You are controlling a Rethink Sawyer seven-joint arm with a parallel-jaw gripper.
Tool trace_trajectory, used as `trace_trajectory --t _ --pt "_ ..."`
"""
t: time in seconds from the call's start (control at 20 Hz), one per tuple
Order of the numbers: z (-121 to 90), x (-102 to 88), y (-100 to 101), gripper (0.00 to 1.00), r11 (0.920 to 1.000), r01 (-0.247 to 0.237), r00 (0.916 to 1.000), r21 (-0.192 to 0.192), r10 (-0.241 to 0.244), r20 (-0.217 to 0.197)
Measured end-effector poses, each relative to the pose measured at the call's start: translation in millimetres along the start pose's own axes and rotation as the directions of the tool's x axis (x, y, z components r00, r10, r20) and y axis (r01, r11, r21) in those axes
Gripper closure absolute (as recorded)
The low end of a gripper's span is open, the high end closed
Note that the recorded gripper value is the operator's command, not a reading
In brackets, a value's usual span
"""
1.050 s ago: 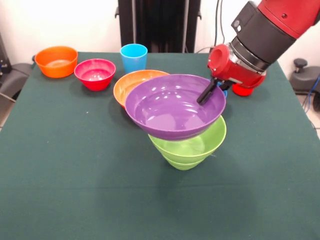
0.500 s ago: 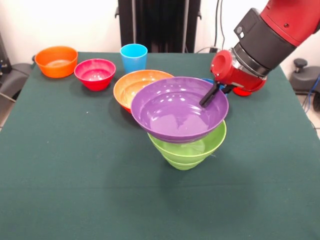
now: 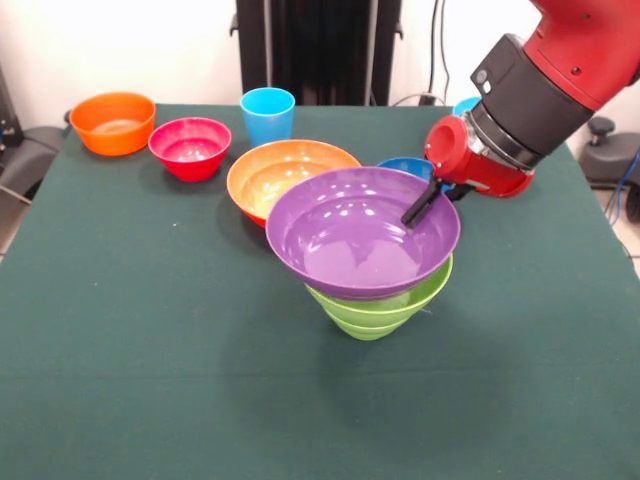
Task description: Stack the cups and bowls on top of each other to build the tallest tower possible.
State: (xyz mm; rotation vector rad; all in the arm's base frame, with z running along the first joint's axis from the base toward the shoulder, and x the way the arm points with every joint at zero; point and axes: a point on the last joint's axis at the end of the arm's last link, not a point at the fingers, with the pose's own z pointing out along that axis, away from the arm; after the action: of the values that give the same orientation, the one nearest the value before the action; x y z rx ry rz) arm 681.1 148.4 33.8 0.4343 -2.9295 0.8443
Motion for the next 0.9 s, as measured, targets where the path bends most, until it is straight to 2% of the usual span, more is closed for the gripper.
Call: trace_trajectory --t 0.6,0.9 --pt "3.7 -14.4 7.9 1.0 0.9997 -0.025 0.9994 0.006 0.025 0.023" --pt "4.4 -15.1 8.7 1.0 0.9997 -0.025 0.9994 0.007 0.024 0.023"
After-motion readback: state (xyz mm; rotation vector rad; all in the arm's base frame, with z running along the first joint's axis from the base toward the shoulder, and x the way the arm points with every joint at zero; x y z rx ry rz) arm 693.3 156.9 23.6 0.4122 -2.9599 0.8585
